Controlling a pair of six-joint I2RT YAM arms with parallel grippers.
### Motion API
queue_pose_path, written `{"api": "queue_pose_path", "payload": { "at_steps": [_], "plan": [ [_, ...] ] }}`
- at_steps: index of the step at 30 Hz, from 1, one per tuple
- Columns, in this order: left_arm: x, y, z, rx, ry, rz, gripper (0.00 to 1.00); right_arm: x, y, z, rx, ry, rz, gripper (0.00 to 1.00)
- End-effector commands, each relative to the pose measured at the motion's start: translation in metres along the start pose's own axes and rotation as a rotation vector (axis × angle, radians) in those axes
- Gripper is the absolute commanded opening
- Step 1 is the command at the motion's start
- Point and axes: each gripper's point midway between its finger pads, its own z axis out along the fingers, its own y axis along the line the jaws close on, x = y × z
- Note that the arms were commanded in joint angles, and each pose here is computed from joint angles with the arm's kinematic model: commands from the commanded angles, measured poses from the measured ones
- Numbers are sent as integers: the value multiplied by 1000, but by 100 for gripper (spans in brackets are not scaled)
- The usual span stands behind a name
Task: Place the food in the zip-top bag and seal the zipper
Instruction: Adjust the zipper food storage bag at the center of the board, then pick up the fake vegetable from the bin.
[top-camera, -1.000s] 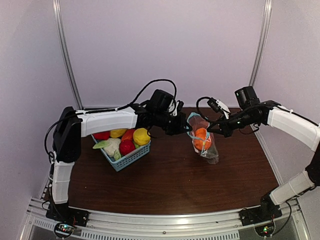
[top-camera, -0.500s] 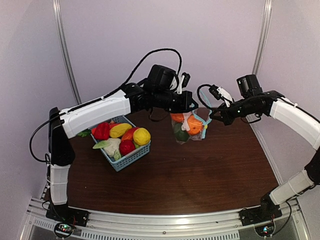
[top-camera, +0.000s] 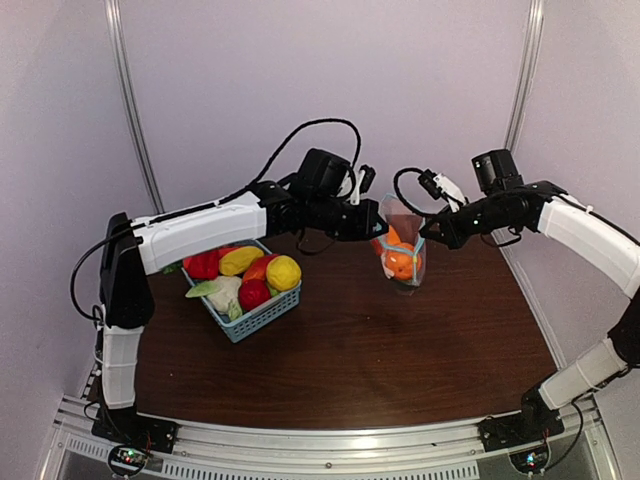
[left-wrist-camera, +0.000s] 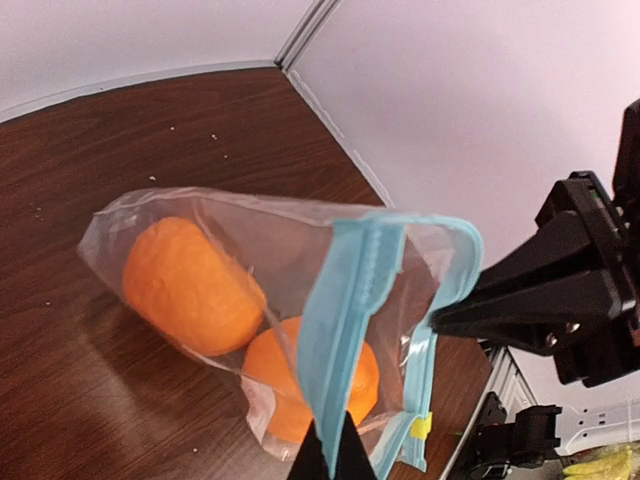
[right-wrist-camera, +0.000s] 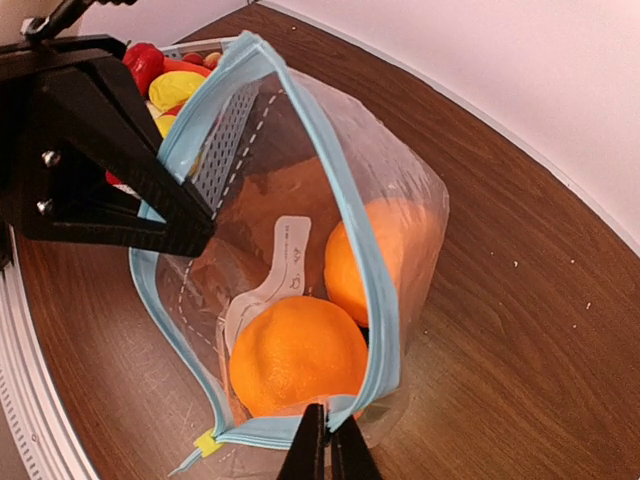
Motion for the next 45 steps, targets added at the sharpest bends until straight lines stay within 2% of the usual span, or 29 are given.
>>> {"api": "queue_pose_path", "payload": {
  "at_steps": [1, 4, 10, 16, 17, 18, 19, 21, 25, 28, 31, 35, 38, 45],
  "plan": [
    [-6, -22, 3, 155, -40, -35, 0, 1, -12, 20, 22, 29, 62, 15],
    [-11, -25, -1, 179, -75, -55, 0, 5, -17, 38, 16, 80, 97, 18],
    [-10, -16, -6, 137, -102, -67, 0, 12, -23, 56, 10, 121, 131, 0],
    [0, -6, 1, 119, -79, -75, 0, 5, -18, 44, 11, 86, 111, 0],
    [2, -3, 3, 115, -69, -80, 12, 1, -19, 39, 26, 73, 102, 0],
    [2, 1, 3, 107, -64, -84, 31, -3, -21, 32, 50, 61, 92, 0],
    [1, 4, 3, 99, -58, -81, 44, -6, -23, 26, 73, 52, 85, 0],
    [-5, 10, -6, 74, -61, -50, 55, -10, -26, 16, 108, 36, 65, 0],
    [-15, 28, -34, -33, -68, 53, 69, -6, -31, 8, 157, 45, 49, 0],
    [-14, 52, -60, -188, -36, 150, 78, -3, -34, 8, 175, 49, 44, 0],
    [-8, 82, -90, -375, -13, 248, 97, 0, -35, 10, 177, 54, 45, 0],
    [11, 119, -121, -560, 81, 314, 98, 2, -35, 14, 167, 60, 47, 0],
    [31, 143, -138, -632, 175, 287, 98, 5, -34, 18, 157, 69, 48, 0],
    [68, 172, -170, -656, 233, 148, 93, 8, -32, 19, 141, 71, 49, 0]
  ]
}}
